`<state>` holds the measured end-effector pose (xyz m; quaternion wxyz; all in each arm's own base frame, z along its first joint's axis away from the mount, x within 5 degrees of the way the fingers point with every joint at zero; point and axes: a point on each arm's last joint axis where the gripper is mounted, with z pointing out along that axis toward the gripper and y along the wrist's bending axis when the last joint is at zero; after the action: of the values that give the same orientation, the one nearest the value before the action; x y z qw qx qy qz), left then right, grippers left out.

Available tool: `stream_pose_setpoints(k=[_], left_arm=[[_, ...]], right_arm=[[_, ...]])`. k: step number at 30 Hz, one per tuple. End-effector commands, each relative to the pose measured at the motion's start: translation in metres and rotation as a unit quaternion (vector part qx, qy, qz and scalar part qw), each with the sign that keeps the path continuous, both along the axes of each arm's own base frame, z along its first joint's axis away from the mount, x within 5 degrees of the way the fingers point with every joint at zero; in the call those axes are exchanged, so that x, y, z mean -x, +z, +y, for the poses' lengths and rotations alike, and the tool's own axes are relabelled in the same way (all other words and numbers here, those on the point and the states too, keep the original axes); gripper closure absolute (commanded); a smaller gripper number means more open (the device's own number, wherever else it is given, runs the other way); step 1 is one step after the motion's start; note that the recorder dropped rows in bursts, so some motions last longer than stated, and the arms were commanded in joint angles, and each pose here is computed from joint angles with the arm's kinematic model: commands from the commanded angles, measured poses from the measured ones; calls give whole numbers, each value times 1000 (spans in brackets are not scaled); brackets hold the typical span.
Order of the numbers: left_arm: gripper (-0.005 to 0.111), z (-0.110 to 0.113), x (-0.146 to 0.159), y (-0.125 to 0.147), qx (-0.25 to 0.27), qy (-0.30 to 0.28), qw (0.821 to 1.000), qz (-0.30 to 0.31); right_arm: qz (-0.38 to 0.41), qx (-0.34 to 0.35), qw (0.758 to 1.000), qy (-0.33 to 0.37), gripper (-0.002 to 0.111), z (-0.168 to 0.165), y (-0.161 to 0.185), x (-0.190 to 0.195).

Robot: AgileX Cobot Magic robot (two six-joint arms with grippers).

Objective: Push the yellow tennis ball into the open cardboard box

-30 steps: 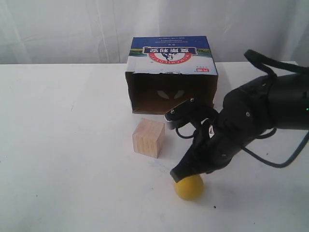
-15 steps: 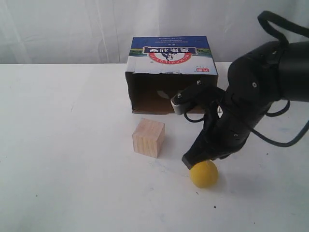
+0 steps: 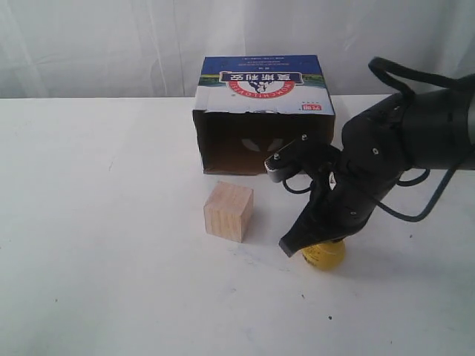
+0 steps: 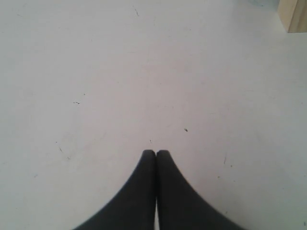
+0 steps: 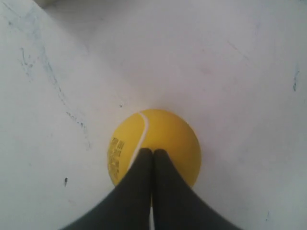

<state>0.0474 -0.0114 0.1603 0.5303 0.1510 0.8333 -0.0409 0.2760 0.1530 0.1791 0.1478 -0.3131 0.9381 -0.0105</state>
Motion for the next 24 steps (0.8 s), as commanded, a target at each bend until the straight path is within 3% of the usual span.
stream_pose_setpoints(k=[1, 10, 17, 24], left_arm=[[107, 0, 1, -2, -4, -3, 1000, 6], [107, 0, 1, -2, -4, -3, 1000, 6], [107, 0, 1, -2, -4, -3, 1000, 6], [107, 0, 1, -2, -4, -3, 1000, 6]], right_arm=[[37, 21, 999, -8, 108, -4, -19, 3], [4, 1, 1000, -4, 108, 1, -12, -6], [-70, -4, 997, 17, 108, 10, 20, -33], [-75, 5, 997, 7, 108, 8, 53, -33]])
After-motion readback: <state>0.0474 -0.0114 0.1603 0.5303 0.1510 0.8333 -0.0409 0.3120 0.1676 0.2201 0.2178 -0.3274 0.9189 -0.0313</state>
